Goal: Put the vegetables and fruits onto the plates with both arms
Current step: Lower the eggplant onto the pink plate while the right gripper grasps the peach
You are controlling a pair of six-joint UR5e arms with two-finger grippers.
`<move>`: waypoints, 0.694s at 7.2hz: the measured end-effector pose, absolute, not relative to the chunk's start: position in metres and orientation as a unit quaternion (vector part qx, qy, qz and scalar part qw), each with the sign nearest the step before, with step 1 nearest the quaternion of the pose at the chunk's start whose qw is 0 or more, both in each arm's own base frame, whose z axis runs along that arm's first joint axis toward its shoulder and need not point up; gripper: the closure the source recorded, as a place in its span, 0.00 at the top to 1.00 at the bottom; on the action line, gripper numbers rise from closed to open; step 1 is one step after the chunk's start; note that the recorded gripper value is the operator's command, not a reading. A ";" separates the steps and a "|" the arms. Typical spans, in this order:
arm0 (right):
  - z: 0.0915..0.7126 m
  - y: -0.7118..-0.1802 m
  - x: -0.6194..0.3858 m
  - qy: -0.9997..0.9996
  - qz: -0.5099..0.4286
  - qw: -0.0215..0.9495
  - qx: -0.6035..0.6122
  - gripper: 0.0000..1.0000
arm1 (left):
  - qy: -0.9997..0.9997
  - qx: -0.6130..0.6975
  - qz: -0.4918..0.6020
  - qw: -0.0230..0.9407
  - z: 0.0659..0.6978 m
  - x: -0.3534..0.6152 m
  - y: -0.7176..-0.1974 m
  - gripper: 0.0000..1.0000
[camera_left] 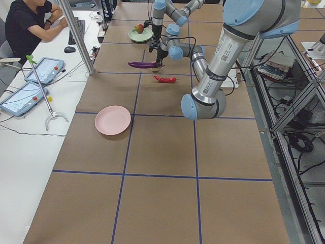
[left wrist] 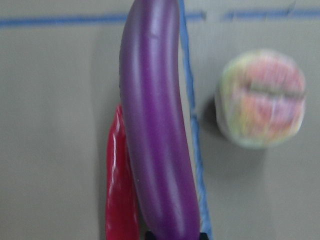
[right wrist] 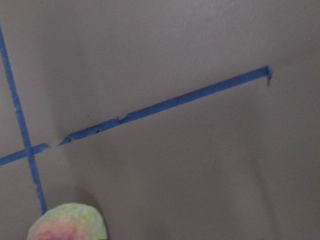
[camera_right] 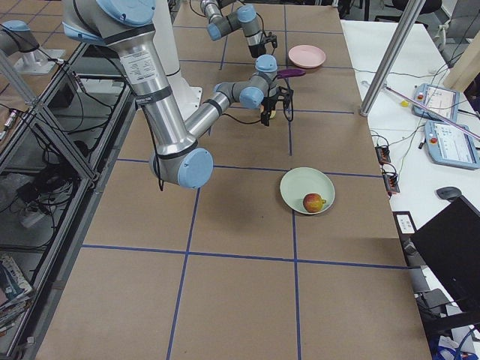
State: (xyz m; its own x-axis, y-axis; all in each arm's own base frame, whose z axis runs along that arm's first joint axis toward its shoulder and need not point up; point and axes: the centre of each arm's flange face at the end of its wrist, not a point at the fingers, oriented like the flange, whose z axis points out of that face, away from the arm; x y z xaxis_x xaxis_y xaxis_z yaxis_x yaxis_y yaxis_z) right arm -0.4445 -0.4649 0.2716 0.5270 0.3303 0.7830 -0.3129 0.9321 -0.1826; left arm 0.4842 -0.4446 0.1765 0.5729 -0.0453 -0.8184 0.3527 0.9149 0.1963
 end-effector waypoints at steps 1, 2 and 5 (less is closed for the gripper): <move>0.252 -0.450 -0.468 -0.458 0.207 0.865 -0.017 1.00 | 0.430 0.174 -0.140 0.875 0.199 0.450 -0.481 0.00; 0.235 -0.438 -0.485 -0.464 0.229 0.855 -0.024 1.00 | 0.409 0.171 -0.144 0.885 0.225 0.418 -0.515 0.00; 0.214 -0.436 -0.530 -0.456 0.275 0.846 -0.030 1.00 | 0.348 0.176 -0.112 0.914 0.304 0.381 -0.587 0.00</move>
